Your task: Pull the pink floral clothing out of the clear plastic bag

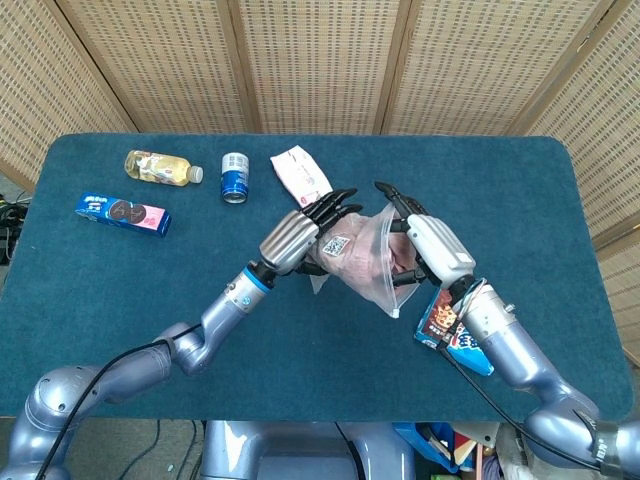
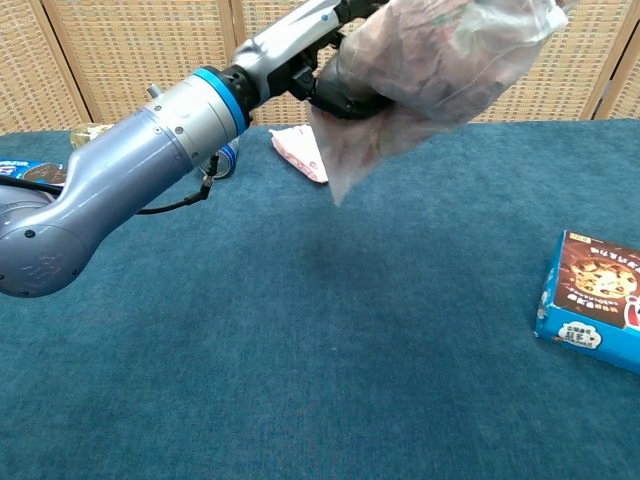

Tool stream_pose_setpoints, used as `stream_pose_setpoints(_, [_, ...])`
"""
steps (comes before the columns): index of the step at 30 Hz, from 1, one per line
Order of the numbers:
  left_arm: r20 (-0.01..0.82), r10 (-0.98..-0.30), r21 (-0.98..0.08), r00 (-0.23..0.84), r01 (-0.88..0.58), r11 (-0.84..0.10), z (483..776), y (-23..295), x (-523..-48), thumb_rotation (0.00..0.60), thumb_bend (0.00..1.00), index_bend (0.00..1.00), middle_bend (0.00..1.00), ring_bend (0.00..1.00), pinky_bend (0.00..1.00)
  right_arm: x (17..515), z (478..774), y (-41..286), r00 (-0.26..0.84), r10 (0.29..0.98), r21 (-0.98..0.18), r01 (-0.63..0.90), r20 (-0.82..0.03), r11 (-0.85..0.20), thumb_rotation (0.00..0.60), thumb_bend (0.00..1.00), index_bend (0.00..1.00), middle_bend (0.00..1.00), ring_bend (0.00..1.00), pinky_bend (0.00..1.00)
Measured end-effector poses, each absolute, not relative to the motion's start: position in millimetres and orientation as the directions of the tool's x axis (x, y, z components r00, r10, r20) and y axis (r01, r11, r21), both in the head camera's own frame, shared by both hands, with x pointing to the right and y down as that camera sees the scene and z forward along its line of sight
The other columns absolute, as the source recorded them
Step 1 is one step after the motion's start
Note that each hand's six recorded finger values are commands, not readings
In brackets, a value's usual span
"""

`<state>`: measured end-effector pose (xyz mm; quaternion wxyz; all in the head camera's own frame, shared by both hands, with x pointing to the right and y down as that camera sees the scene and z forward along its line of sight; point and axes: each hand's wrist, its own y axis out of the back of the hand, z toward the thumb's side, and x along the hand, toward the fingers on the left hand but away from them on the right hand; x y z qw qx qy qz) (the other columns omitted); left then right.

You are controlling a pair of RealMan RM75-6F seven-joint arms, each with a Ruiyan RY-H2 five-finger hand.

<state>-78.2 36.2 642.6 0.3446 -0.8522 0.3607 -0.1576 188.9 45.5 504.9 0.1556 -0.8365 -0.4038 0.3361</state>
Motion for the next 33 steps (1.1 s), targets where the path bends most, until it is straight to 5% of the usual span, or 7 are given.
stream_pose_setpoints(16, [0.075, -0.755, -0.715, 0.651, -0.492, -0.496, 650, 21, -134, 0.6, 0.34, 0.03, 0.0, 0.0, 0.01, 202, 502, 50, 0.478, 0.769, -0.546, 0.542, -0.426, -0.639, 0.6, 0.61, 0.76, 0.0, 0.0, 0.0])
stream_pose_setpoints(24, [0.103, -0.774, -0.731, 0.624, -0.48, -0.485, 647, 7, -165, 0.6, 0.34, 0.03, 0.0, 0.0, 0.0, 205, 504, 58, 0.504, 0.753, -0.586, 0.481, -0.424, -0.652, 0.6, 0.61, 0.76, 0.0, 0.0, 0.0])
stream_pose_setpoints(33, [0.287, -0.721, -0.711, 0.631, -0.364, -0.602, 666, 6, -179, 0.6, 0.35, 0.1, 0.0, 0.0, 0.0, 201, 497, 64, 0.54, 0.735, -0.578, 0.469, -0.41, -0.667, 0.6, 0.61, 0.76, 0.0, 0.0, 0.0])
